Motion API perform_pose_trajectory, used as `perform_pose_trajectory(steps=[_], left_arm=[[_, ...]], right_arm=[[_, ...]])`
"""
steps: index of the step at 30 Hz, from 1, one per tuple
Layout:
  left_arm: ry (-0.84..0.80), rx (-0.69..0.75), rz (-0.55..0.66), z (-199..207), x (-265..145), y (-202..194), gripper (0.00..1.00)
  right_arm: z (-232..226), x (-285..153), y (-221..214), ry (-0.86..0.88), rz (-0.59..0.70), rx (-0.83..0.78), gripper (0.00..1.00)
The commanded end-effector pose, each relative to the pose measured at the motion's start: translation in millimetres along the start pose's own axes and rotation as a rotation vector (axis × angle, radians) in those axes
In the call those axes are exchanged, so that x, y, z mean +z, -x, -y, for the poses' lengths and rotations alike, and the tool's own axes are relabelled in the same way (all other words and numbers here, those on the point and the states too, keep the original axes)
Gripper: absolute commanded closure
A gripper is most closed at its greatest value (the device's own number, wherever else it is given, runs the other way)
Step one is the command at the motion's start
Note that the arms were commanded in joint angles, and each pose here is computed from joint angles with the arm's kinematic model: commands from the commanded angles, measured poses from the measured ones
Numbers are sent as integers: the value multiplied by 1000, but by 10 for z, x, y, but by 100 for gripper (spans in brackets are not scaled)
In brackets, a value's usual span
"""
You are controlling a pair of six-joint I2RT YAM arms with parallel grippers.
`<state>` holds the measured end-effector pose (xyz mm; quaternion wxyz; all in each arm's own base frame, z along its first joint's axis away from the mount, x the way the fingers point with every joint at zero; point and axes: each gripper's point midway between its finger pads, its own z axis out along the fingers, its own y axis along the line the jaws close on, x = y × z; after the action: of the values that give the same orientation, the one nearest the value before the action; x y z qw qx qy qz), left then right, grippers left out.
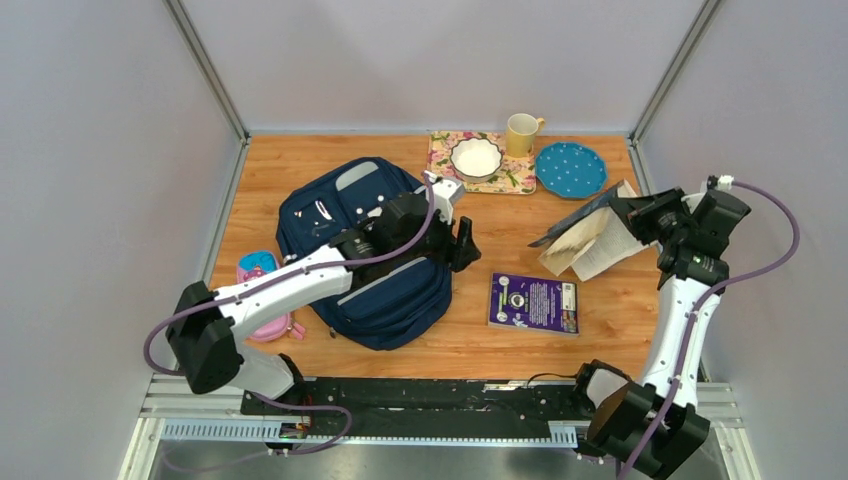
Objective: Pack the student bag
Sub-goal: Pick up the book from the center of the board.
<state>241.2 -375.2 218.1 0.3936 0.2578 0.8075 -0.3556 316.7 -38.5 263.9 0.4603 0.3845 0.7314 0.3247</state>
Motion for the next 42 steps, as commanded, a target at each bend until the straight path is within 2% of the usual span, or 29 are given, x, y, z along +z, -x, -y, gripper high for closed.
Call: perform_pose_trajectory(steps=[1, 8, 13, 17, 21, 23, 26, 30, 32, 33, 42], left_arm=[[26, -8, 152, -24, -262, 348, 23], [40, -4, 243, -33, -555, 510, 21], [24, 61, 315, 53, -800, 748, 17], [-2, 135, 367, 59, -954, 987, 7], [-110, 110, 344, 46, -993, 1065, 6], [-156, 102, 336, 88, -972, 1038, 6], [-235, 120, 324, 180, -902, 977, 5], [-452, 108, 341, 449, -893, 992, 5], [-497, 51, 335, 476, -855, 904, 5], [-534, 62, 376, 532, -892, 956, 5], [-688, -32, 373, 639, -836, 810, 5]], right_arm=[[-973, -366, 96, 248, 6, -103, 100], [-1492, -754, -188, 396, -79, -151, 100], [-1620, -1032, -457, 466, -155, -204, 100], [-1769, -1280, -782, 610, -297, -300, 100], [-1761, -1450, -1107, 663, -448, -406, 100], [-1680, -1437, -1161, 642, -457, -490, 100], [-1773, -1627, -1351, 742, -539, -544, 100], [-1856, -1735, -1394, 805, -568, -559, 100], [-1875, -1801, -1428, 836, -580, -572, 100], [-1899, -1821, -1436, 861, -576, -588, 100], [-1948, -1941, -1488, 925, -604, -587, 100]])
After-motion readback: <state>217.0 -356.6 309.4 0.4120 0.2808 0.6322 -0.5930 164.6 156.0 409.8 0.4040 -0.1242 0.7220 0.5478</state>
